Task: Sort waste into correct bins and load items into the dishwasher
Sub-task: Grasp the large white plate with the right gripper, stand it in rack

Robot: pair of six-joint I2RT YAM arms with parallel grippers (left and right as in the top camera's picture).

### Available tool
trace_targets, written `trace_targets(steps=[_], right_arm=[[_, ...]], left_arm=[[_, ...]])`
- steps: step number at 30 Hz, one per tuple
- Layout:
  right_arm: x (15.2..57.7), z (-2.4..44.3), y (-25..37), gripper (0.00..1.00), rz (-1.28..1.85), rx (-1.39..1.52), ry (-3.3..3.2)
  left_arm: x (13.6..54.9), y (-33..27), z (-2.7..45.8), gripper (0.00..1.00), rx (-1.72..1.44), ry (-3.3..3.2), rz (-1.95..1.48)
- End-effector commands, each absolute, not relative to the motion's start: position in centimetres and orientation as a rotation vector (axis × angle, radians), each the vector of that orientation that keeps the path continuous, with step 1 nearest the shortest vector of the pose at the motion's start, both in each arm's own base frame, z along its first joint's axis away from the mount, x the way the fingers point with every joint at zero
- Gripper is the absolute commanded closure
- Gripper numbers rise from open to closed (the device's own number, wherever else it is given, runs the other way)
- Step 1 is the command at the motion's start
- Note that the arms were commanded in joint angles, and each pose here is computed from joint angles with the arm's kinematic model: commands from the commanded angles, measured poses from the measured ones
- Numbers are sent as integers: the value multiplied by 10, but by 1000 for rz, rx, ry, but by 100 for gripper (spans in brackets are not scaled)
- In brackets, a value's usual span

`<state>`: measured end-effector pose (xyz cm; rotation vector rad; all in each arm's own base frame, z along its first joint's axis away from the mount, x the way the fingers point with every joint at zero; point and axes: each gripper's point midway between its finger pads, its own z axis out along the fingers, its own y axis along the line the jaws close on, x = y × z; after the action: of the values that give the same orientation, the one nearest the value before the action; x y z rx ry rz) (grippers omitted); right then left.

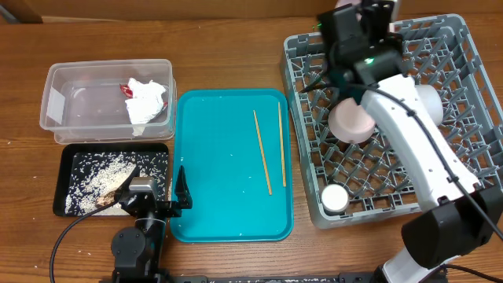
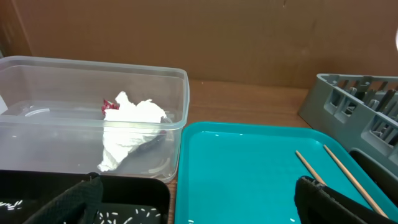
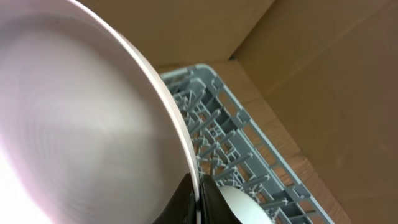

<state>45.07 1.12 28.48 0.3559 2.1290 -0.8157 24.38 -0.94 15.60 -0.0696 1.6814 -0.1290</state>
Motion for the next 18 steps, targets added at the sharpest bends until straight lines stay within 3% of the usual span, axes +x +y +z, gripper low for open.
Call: trace_targets(steps=[1, 7, 12, 13, 14, 16, 18], right_arm=[[455, 273, 21, 96, -801, 259, 2193], [467, 217, 33, 96, -921, 151, 2287], [465, 204, 63, 96, -958, 19, 2299], [462, 203, 67, 90, -965, -2, 2303], [459, 204, 73, 77, -968, -21, 2302], [455, 213, 85, 68, -987, -49, 2261], [448, 223, 102, 66, -954, -85, 2242]], left_arm=[[244, -10, 156, 0, -76, 1673, -138], [244, -10, 156, 0, -76, 1673, -138], [244, -10, 156, 0, -76, 1673, -138], [244, -10, 156, 0, -76, 1673, -138], [244, -10, 156, 0, -76, 1673, -138], [244, -10, 156, 0, -76, 1673, -138], [244, -10, 156, 0, -76, 1673, -138]])
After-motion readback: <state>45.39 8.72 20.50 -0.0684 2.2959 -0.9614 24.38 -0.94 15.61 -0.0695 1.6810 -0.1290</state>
